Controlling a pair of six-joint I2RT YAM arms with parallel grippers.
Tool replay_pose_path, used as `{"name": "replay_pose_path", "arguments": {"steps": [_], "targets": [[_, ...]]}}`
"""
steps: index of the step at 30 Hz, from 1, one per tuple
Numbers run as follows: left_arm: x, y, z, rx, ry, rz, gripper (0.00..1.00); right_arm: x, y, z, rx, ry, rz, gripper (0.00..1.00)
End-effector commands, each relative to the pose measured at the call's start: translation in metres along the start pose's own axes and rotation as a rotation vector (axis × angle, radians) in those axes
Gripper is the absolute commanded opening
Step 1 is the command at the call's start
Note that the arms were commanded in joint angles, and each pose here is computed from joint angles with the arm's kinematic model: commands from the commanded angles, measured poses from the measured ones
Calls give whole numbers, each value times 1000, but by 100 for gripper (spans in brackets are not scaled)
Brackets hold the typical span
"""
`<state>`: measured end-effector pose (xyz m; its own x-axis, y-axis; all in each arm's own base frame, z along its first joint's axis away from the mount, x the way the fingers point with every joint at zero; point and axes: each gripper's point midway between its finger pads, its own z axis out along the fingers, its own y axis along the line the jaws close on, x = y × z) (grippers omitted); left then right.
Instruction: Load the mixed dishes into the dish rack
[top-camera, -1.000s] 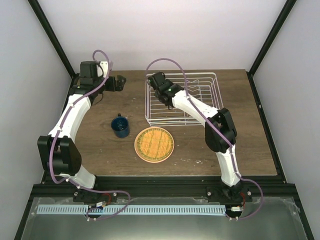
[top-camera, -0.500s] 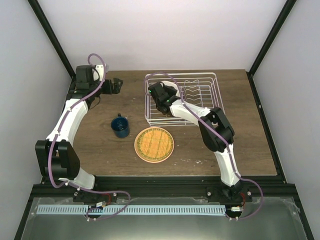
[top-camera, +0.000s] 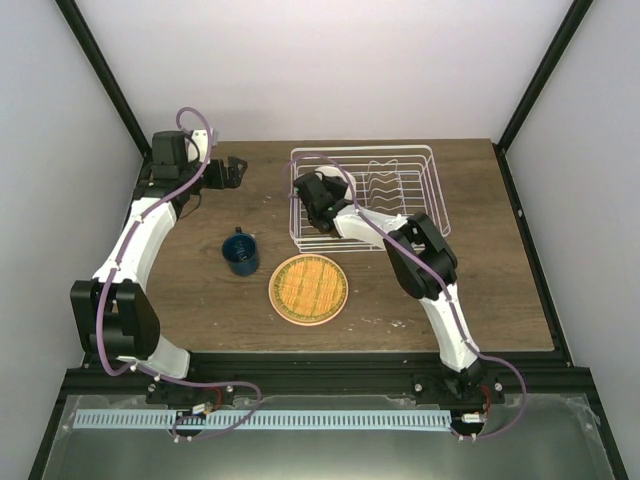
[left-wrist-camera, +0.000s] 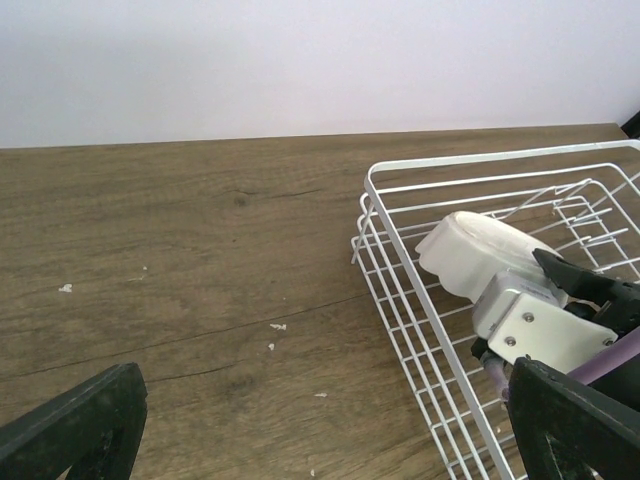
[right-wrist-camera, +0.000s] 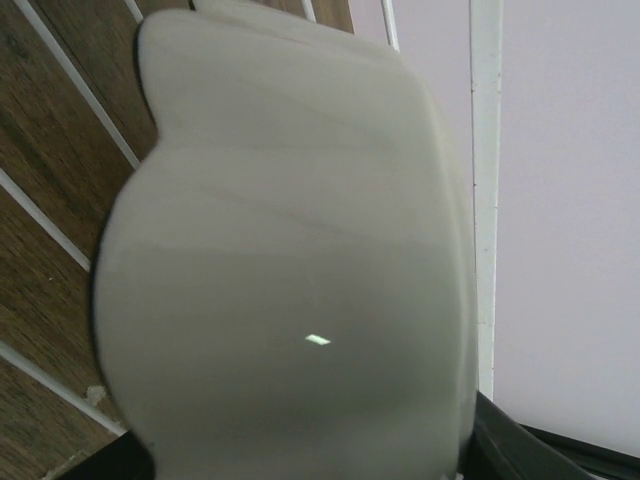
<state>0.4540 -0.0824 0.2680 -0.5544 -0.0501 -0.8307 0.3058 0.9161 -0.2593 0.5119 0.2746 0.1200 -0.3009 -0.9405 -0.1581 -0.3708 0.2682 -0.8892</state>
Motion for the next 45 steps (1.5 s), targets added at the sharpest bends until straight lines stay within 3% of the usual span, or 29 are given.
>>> {"name": "replay_pose_path", "arguments": {"steps": [1,6,21,28,38,45], "targets": [[-9,-2,-4,11,-30,5,100,-17,-22,-8,76,-44,71,17],[-8,-2,-3,15,-26,-2,100,-20,0,-14,-9,-80,26,24],[-7,-4,-5,22,-17,-11,100,-13,27,-28,-170,-108,3,79],[-5,-4,-5,23,-10,-13,100,-15,27,-44,-261,-136,21,99],[1,0,-1,10,20,-25,100,-16,6,-76,-356,-171,82,100],[15,25,-18,-172,81,-44,100,-16,-32,-93,-331,-191,177,100]]}}
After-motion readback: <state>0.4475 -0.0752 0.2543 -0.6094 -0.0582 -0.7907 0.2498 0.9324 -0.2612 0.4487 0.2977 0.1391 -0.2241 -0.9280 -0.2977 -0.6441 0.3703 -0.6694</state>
